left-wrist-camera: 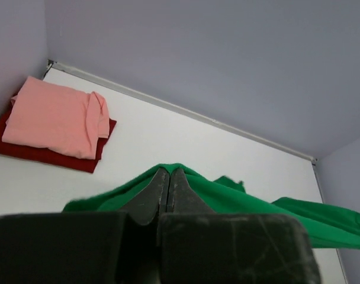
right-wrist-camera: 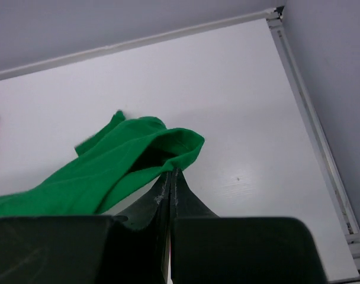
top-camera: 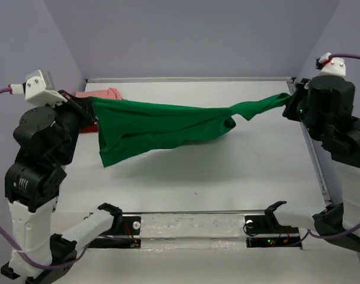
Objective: Fold and stack the t-shirts
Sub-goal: Flatten the tshirt out
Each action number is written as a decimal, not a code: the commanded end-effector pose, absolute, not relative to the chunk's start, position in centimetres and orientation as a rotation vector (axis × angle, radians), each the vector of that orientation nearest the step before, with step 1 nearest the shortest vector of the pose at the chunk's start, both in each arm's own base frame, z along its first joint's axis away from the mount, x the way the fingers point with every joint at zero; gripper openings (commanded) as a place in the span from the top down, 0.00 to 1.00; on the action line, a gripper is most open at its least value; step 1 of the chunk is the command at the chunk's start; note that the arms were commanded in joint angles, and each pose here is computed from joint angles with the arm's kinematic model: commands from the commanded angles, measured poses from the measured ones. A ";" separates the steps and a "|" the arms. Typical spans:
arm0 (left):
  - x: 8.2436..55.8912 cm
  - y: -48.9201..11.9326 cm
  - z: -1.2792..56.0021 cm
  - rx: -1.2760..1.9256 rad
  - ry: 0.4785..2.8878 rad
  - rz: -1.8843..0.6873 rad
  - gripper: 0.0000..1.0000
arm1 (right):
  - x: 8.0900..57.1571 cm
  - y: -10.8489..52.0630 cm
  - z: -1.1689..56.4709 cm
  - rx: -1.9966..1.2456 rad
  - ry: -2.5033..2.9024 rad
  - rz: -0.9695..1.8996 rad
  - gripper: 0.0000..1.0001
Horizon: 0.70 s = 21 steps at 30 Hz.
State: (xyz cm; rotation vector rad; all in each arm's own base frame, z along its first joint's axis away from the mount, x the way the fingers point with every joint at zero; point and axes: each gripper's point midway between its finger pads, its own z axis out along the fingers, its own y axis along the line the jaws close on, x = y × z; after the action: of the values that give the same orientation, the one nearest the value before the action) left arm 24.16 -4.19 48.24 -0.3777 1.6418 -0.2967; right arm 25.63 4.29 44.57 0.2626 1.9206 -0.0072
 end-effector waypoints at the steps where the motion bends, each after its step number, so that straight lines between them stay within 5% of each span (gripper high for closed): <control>1: 22.0 -3.6 48.5 -0.344 1.640 -0.303 1.00 | 20.6 0.0 47.2 0.329 1.848 -0.065 1.00; 13: 27.6 -9.1 48.4 -0.192 1.738 -0.393 1.00 | 25.8 2.1 46.8 0.250 1.877 -0.157 1.00; 21: 25.1 -8.6 50.3 -0.166 1.692 -0.417 1.00 | 23.9 0.9 48.4 0.244 1.808 -0.142 1.00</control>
State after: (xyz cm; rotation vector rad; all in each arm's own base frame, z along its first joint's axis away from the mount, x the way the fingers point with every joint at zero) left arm 28.99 -10.18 44.22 -0.1806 1.8856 -0.3410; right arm 26.77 3.30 44.12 0.1759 1.9722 -0.1884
